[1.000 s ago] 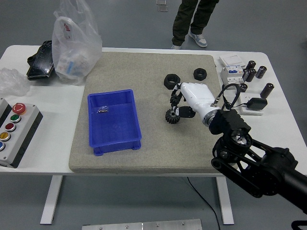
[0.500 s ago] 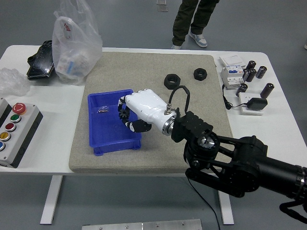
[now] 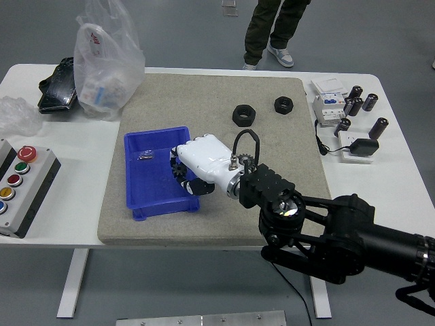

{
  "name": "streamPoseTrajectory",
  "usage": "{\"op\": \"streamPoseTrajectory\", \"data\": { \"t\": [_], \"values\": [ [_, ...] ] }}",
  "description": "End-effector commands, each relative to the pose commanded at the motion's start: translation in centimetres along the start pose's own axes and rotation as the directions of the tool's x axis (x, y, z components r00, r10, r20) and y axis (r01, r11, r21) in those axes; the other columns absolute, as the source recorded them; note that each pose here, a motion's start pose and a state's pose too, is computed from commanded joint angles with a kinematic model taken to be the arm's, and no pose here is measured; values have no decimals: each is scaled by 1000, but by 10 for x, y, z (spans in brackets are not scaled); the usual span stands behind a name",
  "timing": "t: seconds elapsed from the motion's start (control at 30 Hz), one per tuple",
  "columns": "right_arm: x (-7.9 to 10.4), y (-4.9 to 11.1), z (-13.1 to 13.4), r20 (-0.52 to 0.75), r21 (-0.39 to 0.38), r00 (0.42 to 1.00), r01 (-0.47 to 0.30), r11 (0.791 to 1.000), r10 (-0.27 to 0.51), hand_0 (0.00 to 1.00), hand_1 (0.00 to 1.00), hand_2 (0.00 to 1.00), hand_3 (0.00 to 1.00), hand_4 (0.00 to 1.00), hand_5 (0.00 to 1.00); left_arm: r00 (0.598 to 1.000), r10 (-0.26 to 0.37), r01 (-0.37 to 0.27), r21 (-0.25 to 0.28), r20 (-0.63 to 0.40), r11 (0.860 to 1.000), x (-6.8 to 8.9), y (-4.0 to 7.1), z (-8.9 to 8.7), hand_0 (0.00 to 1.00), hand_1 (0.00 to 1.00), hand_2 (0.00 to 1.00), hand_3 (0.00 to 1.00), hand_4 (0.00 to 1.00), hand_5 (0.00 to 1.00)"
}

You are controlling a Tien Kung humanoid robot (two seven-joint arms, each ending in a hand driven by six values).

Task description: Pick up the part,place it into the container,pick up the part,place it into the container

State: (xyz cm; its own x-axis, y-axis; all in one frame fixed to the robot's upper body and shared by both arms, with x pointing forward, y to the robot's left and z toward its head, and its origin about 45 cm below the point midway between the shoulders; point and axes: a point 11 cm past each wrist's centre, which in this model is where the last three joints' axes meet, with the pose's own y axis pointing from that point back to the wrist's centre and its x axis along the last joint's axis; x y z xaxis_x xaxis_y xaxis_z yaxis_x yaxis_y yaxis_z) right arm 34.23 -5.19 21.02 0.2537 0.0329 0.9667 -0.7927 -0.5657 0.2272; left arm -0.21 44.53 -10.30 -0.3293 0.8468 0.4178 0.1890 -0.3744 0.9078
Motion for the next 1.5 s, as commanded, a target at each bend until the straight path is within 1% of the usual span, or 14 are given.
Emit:
{"op": "streamPoseTrajectory", "data": {
  "t": [0.03, 0.2, 0.23, 0.47, 0.6, 0.63, 0.8, 0.93, 1.1, 1.2, 1.23, 1.4, 1.43, 1.5],
  "values": [
    [0, 0, 1, -1, -5, 1000, 5, 1000, -5, 358, 706, 771, 777, 622, 184, 1000, 1, -1, 0, 0, 1000, 0, 0, 0, 846, 788, 796, 862, 854, 504],
    [-2, 0, 2, -7, -20, 1000, 26, 999, -26, 358, 706, 771, 777, 622, 184, 1000, 2, -2, 5, 3, 1000, 0, 0, 0, 846, 788, 796, 862, 854, 504],
    [-2, 0, 2, -6, -21, 1000, 28, 999, -28, 379, 760, 845, 972, 679, 190, 1000, 2, -2, 6, 3, 1000, 0, 0, -1, 846, 788, 797, 865, 854, 504],
    [0, 0, 1, -1, -10, 1000, 7, 1000, -7, 377, 767, 856, 997, 710, 201, 1000, 4, -4, 7, 3, 1000, 0, 0, -1, 846, 788, 798, 867, 855, 504],
    [10, 0, 4, 33, -12, 997, -64, 998, 65, 377, 767, 856, 997, 710, 201, 1000, 4, -5, 8, 3, 1000, 0, 0, -2, 846, 788, 798, 867, 855, 504],
    [15, 0, 7, 46, -20, 995, -91, 996, 92, 357, 740, 827, 950, 719, 217, 1000, 5, -5, 8, 4, 1000, 0, 0, -2, 845, 787, 796, 868, 854, 503],
    [28, 1, 39, 74, -133, 985, -142, 981, 153, 357, 740, 827, 950, 719, 217, 1000, 5, -5, 9, 4, 1000, 1, 0, -2, 845, 787, 796, 868, 854, 503],
    [24, 5, 79, 86, -275, 987, -106, 956, 134, 355, 729, 827, 934, 725, 217, 1000, 8, -8, 9, 4, 1000, 1, 0, -2, 843, 786, 796, 868, 855, 504],
    [1, 17, 116, 134, -420, 990, 16, 908, 45, 366, 754, 877, 951, 741, 211, 1000, 20, -20, 15, 9, 1000, 2, 0, -3, 844, 786, 795, 871, 855, 504],
    [-11, 21, 122, 158, -441, 987, 64, 895, 7, 366, 754, 877, 951, 741, 211, 1000, 23, -23, 17, 11, 1000, 3, 0, -4, 844, 786, 795, 871, 855, 504],
    [-14, 22, 122, 164, -442, 986, 72, 894, 2, 370, 761, 908, 960, 763, 250, 1000, 26, -26, 16, 13, 1000, 3, 0, -3, 845, 786, 795, 871, 855, 504],
    [-25, 22, 118, 185, -429, 983, 91, 899, -11, 370, 761, 908, 960, 763, 250, 999, 37, -37, 6, 18, 999, 3, 0, 0, 845, 786, 795, 871, 855, 504],
    [-26, 22, 117, 186, -427, 982, 94, 899, -14, 363, 749, 901, 953, 778, 326, 999, 39, -39, 6, 19, 999, 3, 0, 0, 846, 785, 794, 871, 854, 503],
    [-29, 22, 117, 190, -424, 982, 101, 900, -20, 363, 749, 901, 953, 778, 326, 999, 42, -42, 7, 19, 999, 4, 0, 0, 846, 785, 794, 871, 854, 503]
  ]
}}
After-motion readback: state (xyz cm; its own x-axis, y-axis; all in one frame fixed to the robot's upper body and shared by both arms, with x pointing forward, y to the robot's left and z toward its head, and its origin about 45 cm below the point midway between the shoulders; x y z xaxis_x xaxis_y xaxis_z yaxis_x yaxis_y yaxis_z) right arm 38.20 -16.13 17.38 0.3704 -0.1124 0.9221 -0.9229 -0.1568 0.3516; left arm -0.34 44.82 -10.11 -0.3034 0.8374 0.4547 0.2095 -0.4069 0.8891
